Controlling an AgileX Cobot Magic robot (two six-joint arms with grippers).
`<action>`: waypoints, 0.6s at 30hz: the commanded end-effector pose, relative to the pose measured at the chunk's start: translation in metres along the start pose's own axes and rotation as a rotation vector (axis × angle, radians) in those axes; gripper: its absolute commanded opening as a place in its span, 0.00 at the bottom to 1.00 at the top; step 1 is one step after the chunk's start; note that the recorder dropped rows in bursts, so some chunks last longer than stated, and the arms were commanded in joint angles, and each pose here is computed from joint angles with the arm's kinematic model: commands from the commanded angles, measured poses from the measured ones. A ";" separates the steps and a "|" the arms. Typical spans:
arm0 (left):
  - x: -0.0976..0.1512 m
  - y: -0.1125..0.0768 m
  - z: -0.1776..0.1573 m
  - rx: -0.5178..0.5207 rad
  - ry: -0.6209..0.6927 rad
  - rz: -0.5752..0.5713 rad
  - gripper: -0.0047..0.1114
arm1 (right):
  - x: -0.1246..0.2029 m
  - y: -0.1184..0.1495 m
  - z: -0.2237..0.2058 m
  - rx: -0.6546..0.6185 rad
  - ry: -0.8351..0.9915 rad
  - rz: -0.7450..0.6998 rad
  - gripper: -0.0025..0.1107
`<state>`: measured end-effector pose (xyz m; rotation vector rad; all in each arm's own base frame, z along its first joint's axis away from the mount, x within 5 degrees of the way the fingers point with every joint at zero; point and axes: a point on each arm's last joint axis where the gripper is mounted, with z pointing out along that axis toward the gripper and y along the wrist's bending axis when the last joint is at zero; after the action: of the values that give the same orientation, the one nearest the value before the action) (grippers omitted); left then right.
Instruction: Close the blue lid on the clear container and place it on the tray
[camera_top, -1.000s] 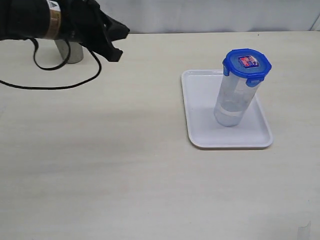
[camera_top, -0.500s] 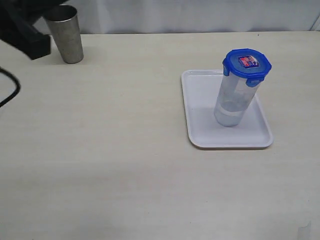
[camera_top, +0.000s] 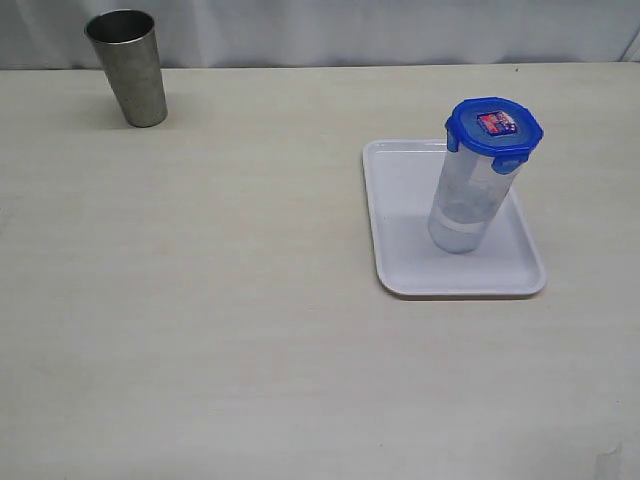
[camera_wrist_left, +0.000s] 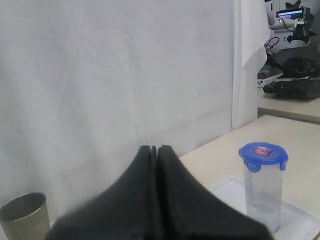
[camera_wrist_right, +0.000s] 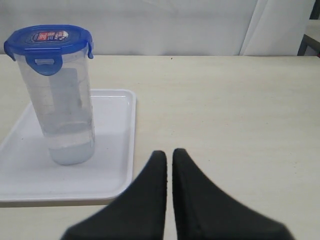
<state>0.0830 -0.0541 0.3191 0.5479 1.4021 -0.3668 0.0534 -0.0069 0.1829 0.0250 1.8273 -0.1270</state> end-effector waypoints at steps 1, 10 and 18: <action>0.013 -0.004 -0.021 -0.037 -0.045 -0.006 0.04 | 0.000 0.000 0.000 0.002 -0.002 0.007 0.06; 0.036 -0.006 -0.036 -0.091 -0.064 -0.051 0.04 | 0.000 0.000 0.000 0.002 -0.002 0.007 0.06; 0.035 -0.010 -0.036 -0.045 -0.081 -0.106 0.04 | 0.000 0.000 0.000 0.002 -0.002 0.007 0.06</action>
<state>0.0546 -0.0381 0.2805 0.4518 1.3593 -0.3641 0.0534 -0.0069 0.1829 0.0250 1.8273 -0.1270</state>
